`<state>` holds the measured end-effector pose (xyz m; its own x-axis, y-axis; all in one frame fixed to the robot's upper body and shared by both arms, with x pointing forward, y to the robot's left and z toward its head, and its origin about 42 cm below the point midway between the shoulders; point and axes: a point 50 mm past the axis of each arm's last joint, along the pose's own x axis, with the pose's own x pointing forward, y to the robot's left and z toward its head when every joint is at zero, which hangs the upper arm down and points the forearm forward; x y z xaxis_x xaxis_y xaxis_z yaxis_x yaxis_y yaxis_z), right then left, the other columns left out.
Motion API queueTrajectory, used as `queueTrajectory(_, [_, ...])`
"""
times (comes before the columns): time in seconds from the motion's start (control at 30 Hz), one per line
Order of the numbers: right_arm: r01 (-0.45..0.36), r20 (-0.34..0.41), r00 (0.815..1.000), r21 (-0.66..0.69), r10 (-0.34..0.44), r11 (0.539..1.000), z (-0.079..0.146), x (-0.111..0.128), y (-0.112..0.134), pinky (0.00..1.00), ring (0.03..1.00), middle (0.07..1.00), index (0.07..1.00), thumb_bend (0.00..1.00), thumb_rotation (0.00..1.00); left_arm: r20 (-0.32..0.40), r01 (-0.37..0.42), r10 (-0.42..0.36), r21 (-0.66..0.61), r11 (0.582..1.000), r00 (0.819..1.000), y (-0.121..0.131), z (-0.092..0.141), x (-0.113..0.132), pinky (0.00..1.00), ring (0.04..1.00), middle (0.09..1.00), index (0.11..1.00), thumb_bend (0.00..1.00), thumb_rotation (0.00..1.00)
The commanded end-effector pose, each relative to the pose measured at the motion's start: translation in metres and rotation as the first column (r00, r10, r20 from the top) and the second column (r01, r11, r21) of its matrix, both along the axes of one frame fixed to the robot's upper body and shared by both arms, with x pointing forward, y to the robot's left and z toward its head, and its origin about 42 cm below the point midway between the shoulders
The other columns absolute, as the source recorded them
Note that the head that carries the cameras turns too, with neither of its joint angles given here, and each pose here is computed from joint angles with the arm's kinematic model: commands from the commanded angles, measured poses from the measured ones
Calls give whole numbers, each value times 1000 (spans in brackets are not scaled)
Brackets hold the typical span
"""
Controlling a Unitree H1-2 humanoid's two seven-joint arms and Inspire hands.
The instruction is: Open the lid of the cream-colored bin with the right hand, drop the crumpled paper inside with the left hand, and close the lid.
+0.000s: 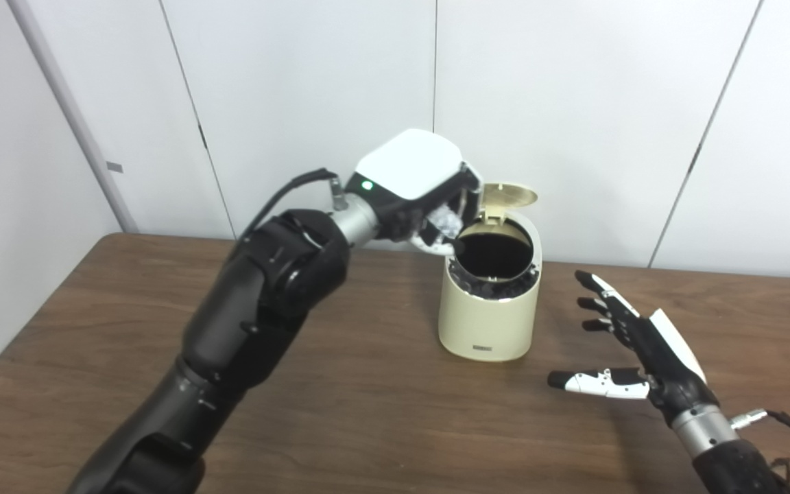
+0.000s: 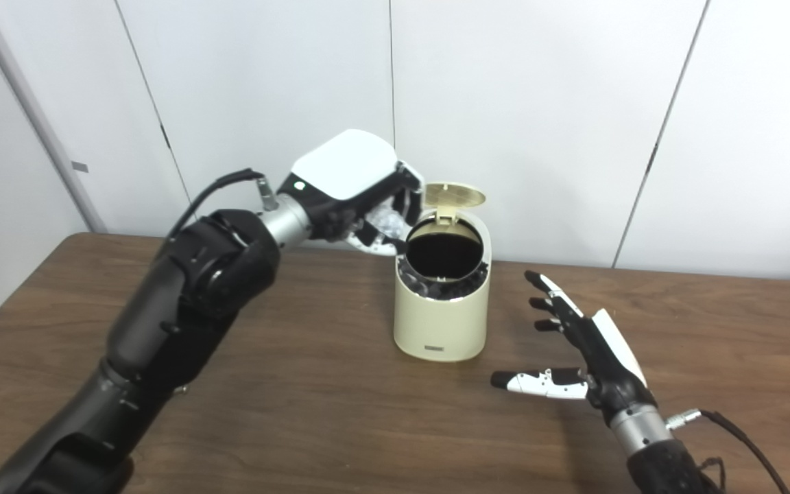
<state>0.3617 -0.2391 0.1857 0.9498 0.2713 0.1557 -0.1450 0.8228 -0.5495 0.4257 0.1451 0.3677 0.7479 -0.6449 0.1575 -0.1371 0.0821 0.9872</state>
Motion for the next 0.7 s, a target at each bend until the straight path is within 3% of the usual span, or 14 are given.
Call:
queueTrajectory(0.0, [-5,99,995,10,4,1000,23,3,5,758,876,950,927,817,252,103,32,-30,-20,999,994,-8,29,1,192,236,472,483,525,0])
queueTrajectory(0.27, [-3,100,995,11,2,1000,24,3,5,759,873,953,930,820,255,74,60,-58,-25,998,996,-22,19,6,194,239,472,483,524,0])
queueTrajectory(0.37, [0,102,995,13,-1,1000,24,3,6,762,872,951,927,824,257,64,60,-57,-37,998,996,-25,13,9,246,290,401,505,516,0])
queueTrajectory(0.67, [6,111,994,6,-7,1000,24,1,6,755,866,947,924,827,263,150,44,-36,-51,998,988,-31,-16,19,275,311,400,504,518,0])
